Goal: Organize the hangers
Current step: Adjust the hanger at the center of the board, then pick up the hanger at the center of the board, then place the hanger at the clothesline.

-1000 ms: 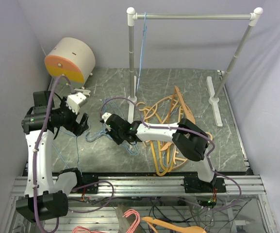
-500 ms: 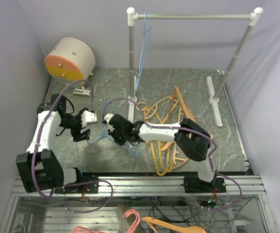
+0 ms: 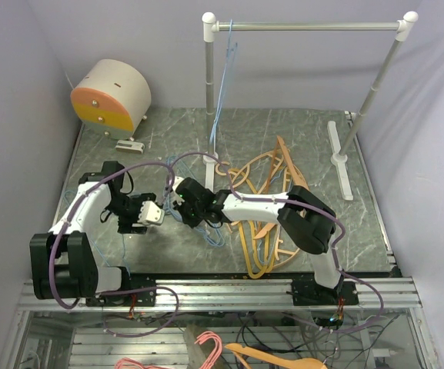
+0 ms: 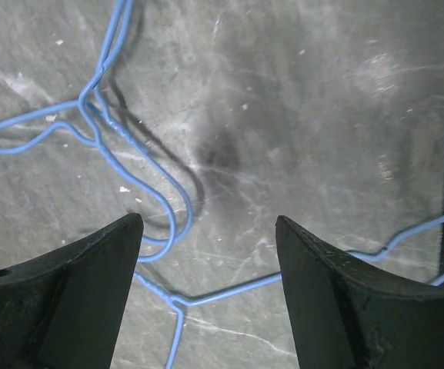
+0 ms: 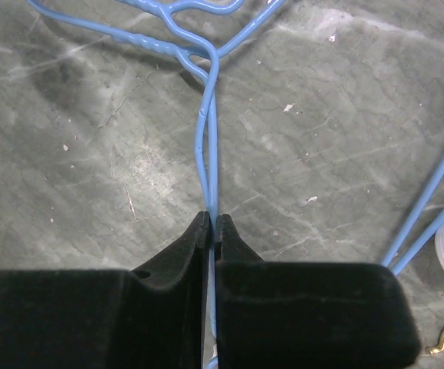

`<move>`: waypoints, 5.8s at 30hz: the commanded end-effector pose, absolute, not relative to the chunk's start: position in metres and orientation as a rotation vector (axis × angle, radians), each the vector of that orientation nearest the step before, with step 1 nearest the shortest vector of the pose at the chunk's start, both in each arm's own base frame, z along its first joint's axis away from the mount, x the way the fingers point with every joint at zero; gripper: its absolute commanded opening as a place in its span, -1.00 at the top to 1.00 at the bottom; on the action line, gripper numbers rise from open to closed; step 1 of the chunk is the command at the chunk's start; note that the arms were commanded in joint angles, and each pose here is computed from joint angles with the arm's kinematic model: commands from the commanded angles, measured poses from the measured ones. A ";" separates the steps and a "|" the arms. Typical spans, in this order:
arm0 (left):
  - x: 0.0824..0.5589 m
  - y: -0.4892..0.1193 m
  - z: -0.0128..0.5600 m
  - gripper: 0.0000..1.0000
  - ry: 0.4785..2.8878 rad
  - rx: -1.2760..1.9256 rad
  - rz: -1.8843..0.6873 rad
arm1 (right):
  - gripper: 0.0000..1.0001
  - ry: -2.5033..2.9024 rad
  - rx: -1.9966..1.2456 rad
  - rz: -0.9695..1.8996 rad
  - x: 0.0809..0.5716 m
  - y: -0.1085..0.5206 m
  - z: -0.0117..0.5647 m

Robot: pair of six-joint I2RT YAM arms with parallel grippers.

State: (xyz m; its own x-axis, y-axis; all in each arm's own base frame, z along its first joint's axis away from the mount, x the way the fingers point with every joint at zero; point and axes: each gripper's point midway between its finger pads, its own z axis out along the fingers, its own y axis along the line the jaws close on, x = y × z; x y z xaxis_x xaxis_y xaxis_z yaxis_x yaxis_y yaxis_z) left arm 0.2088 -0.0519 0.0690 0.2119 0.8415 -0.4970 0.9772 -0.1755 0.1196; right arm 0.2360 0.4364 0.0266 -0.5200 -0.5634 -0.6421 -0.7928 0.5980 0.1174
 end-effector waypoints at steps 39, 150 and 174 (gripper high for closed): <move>0.265 -0.055 0.065 0.86 1.745 2.214 -0.326 | 0.73 2.230 -1.003 0.670 0.242 0.438 0.044; 0.258 -0.060 0.177 -0.99 2.171 1.171 -0.080 | 1.00 1.514 -0.230 1.128 0.426 0.278 0.412; 0.299 -0.017 0.100 -0.93 2.330 1.286 0.164 | -0.67 1.852 -0.091 0.830 0.330 0.198 0.240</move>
State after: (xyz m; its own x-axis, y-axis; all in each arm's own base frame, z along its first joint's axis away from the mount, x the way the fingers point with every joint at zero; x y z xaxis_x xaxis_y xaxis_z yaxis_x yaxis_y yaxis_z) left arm 0.2432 -0.0281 0.0750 -0.3540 0.8950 -0.2716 0.8922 0.4102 0.1888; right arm 0.3437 0.1995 0.2894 -0.3459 0.3495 -0.8707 -0.4547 0.7493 0.4814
